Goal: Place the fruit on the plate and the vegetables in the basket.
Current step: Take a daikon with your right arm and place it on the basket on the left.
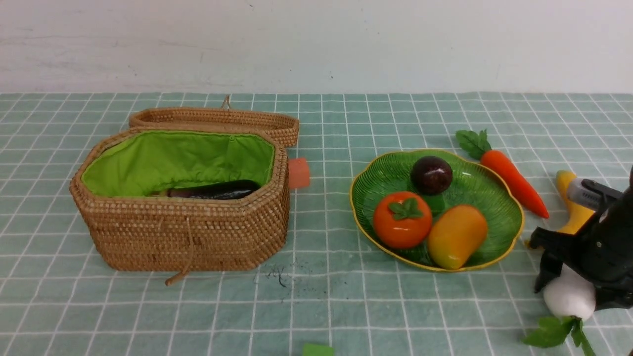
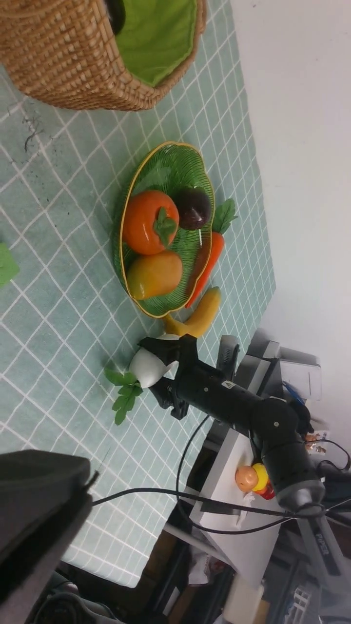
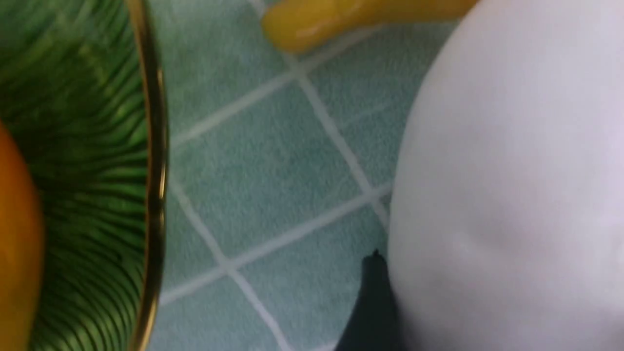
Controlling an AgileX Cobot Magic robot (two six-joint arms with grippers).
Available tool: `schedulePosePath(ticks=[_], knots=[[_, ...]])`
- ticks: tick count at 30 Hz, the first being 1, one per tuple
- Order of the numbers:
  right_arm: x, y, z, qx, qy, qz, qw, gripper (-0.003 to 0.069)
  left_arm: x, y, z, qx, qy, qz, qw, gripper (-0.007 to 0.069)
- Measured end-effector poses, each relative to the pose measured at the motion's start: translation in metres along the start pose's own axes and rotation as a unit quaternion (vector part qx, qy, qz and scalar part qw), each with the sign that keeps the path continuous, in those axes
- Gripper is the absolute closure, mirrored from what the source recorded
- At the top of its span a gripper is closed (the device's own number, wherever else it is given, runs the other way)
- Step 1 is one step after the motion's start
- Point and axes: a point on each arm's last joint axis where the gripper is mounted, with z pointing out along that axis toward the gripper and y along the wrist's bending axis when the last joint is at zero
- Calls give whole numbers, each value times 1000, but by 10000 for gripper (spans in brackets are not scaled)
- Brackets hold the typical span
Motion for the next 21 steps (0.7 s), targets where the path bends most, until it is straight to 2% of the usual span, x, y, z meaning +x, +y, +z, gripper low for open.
schedulePosePath(ticks=[5, 7, 9, 11, 12, 15, 16, 17, 18, 20, 21], knots=[[3, 2, -28, 5, 21, -36, 999, 132, 0, 1, 0, -8, 0, 15, 1000, 622], [5, 13, -59, -4, 11, -60, 998, 132, 0, 3, 1, -16, 3, 28, 999, 622], [7, 29, -85, -21, -15, -92, 995, 132, 0, 4, 4, -23, 8, 25, 999, 621], [9, 74, -132, -79, -80, -186, 976, 132, 0, 8, 8, -39, 16, 16, 999, 621], [10, 82, -139, -90, -90, -203, 971, 132, 0, 8, 9, -42, 17, 14, 999, 621], [22, 139, -171, -162, -138, -324, 922, 132, 0, 12, 12, -64, 23, 9, 998, 621], [28, 174, -186, -208, -166, -397, 878, 132, 0, 15, 14, -77, 24, 6, 997, 621], [34, 192, -186, -229, -168, -425, 859, 132, 0, 16, 14, -83, 23, 3, 996, 621], [40, 220, -193, -262, -191, -480, 815, 132, -1, 18, 14, -93, 21, 3, 995, 621], [55, 260, -191, -304, -207, -541, 756, 132, -2, 21, 14, -109, 16, 6, 994, 620], [59, 277, -182, -316, -209, -563, 734, 132, -2, 22, 14, -115, 13, 2, 993, 620]])
